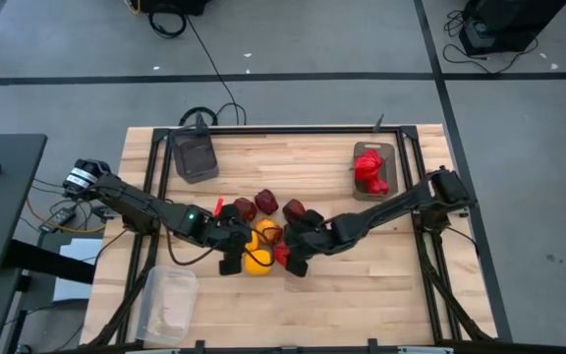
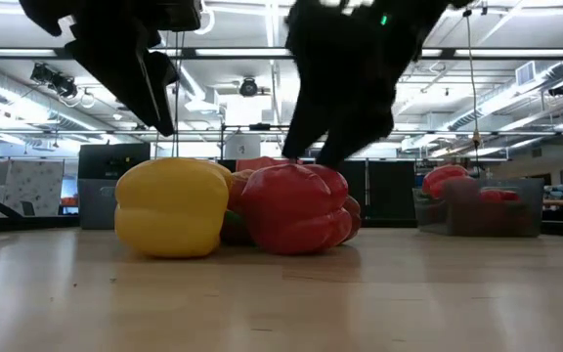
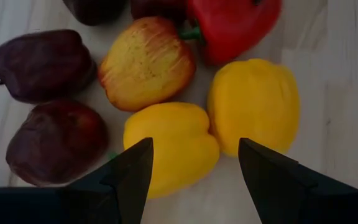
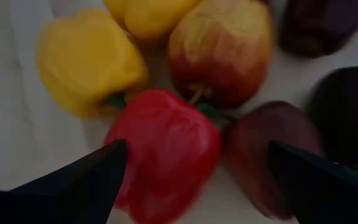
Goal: Sort produce into baskets
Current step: Put the red bell pepper into the right black bin
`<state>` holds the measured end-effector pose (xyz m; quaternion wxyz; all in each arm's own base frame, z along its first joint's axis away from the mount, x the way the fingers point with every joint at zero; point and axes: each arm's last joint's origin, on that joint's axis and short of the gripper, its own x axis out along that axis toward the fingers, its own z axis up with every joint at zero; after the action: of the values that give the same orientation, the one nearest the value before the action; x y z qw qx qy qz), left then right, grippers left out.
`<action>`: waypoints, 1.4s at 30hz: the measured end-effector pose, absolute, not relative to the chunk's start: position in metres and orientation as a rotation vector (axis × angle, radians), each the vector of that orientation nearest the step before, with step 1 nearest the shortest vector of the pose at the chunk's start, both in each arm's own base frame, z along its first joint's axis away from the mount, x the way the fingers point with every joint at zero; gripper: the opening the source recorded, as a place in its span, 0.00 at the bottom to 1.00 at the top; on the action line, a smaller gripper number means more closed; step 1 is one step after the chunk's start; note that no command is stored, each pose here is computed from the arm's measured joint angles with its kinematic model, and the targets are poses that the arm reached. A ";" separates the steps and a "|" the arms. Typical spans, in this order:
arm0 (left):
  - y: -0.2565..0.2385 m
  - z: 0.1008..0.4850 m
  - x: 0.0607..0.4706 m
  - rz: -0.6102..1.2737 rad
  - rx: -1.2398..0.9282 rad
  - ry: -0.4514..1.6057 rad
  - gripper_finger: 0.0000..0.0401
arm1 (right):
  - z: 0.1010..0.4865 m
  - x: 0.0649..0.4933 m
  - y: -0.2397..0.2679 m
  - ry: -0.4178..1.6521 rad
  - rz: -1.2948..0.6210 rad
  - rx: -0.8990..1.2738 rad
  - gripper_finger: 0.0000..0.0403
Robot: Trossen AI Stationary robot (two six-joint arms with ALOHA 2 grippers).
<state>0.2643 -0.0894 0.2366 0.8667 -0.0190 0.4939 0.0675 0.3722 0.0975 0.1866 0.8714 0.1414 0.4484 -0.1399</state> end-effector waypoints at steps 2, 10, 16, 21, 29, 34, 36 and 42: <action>-0.089 0.237 0.264 0.148 -0.052 1.033 0.60 | 0.184 0.377 0.097 0.940 -0.253 0.328 0.99; -0.090 0.237 0.264 0.151 -0.080 1.033 0.60 | 0.170 0.384 0.104 0.935 -0.200 0.321 0.99; -0.090 0.237 0.265 0.150 -0.082 1.030 0.60 | 0.166 0.389 0.094 0.937 -0.204 0.324 0.98; -0.090 0.237 0.266 0.150 -0.089 1.020 0.60 | 0.149 0.400 0.083 0.976 -0.118 0.362 0.92; -0.090 0.237 0.266 0.165 -0.116 1.018 0.60 | 0.145 0.404 0.064 1.007 -0.046 0.443 0.82; -0.090 0.236 0.264 0.180 -0.126 1.031 0.60 | 0.158 0.401 0.058 0.990 -0.041 0.460 0.69; -0.089 0.236 0.264 0.183 -0.123 1.033 0.60 | 0.166 0.397 0.055 0.987 -0.060 0.455 0.69; -0.089 0.236 0.264 0.208 -0.107 1.020 0.60 | 0.202 0.376 0.044 0.991 -0.151 0.394 0.63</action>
<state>0.2642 -0.0886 0.2365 0.8661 -0.0509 0.4872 0.0992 0.3760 0.0437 0.2016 0.8584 0.1878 0.4719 -0.0721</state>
